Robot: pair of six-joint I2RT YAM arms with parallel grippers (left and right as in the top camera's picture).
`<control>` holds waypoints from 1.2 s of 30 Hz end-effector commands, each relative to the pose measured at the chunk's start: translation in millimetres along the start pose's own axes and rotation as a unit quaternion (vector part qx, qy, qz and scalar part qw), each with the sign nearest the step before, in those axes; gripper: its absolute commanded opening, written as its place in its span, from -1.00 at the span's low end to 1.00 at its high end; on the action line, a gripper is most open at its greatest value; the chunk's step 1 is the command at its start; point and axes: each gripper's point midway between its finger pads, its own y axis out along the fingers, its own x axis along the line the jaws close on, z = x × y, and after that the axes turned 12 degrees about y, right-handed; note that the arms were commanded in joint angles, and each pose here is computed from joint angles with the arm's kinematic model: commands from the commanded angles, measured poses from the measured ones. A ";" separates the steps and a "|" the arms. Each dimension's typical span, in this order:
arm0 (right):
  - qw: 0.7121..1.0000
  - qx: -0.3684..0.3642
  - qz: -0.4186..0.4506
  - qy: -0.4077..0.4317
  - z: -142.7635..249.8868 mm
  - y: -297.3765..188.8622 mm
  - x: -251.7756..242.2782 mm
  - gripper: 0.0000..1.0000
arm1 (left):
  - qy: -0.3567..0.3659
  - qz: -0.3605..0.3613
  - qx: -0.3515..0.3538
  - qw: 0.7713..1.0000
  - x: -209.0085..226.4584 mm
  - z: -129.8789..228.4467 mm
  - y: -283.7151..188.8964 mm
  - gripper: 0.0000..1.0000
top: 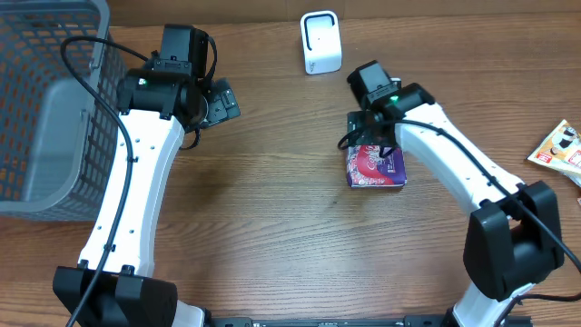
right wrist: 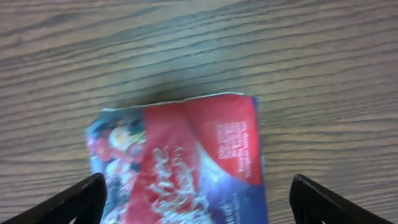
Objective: Scan the item barcode
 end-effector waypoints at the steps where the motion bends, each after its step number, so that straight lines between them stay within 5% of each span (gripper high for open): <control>1: 0.999 0.023 -0.019 0.034 -9.5 6.1 -16.9 0.90 | -0.012 -0.009 -0.002 1.000 3.7 -2.3 1.3 1.00; 9: 0.980 0.118 -0.154 0.050 -9.4 8.6 -30.2 0.53 | -0.012 -0.009 -0.002 1.000 3.7 -2.4 1.3 1.00; 25: 0.964 0.177 -0.190 0.061 49.5 53.0 -29.2 0.32 | -0.012 -0.009 -0.002 1.000 3.7 -2.3 1.3 1.00; 36: 0.960 0.176 -0.206 0.073 46.8 51.9 -22.9 -0.69 | -0.012 -0.009 -0.002 1.000 3.7 -2.3 1.3 0.99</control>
